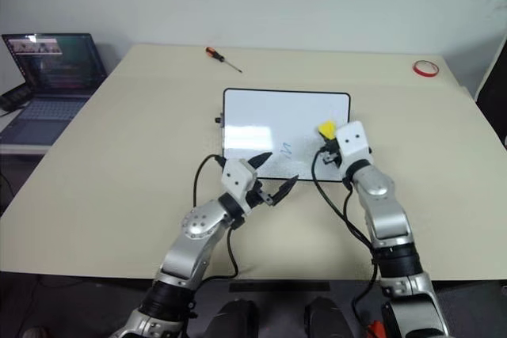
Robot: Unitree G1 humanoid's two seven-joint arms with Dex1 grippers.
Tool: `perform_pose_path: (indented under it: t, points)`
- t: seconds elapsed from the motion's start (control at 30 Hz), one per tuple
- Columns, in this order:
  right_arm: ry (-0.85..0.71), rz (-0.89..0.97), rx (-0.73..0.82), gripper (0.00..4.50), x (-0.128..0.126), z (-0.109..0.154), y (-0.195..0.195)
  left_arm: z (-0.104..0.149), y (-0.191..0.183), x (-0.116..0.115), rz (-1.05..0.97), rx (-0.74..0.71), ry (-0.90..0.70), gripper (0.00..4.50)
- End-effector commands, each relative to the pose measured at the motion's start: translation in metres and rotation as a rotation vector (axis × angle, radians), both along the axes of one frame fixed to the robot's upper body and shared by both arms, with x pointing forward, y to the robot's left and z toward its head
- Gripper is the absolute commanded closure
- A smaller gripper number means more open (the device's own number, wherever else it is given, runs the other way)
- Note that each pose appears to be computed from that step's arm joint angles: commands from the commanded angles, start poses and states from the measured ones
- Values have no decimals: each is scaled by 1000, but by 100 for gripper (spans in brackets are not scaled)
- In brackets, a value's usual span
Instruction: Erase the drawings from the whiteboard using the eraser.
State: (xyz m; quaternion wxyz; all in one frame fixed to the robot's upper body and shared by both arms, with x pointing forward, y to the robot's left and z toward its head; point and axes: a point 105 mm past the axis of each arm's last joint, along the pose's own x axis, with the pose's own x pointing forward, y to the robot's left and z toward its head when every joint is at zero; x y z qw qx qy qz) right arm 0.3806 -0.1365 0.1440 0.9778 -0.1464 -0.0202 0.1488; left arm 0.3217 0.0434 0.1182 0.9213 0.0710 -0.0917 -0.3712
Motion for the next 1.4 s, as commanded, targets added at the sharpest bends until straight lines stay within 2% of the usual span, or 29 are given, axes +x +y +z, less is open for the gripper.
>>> perform_pose_path:
  t: [0.03, 0.3, 0.4, 0.5, 0.67, 0.87, 1.03, 1.17, 1.4]
  points:
    - [35, -55, 10, 340, -4, -6, -16, 14, -6, -3, -24, -18, -50, 0]
    - [-57, -16, 170, 340, -5, 19, 1, 16, -11, -5, -56, -18, -51, 0]
    - [-131, 27, 256, 340, -16, 37, -1, 21, -3, -2, -37, -52, -55, 0]
    - [-152, 34, 270, 340, -33, 39, -15, 21, 2, -3, -41, -54, -50, 0]
    - [-165, 55, 183, 340, -65, 34, -34, 16, 15, -8, -26, -53, -27, 0]
    - [-76, 62, 36, 340, -115, 0, -63, -4, 46, -19, 56, -51, 41, 0]
    - [-40, 107, 6, 340, -135, -17, -64, -14, 47, -28, 59, -38, 61, 0]
    - [-57, 143, -12, 340, -137, -19, -59, -8, 42, -24, 63, -46, 42, 0]
    - [-106, 155, -6, 340, -123, -7, -55, -6, 41, -23, 54, -26, 20, 0]
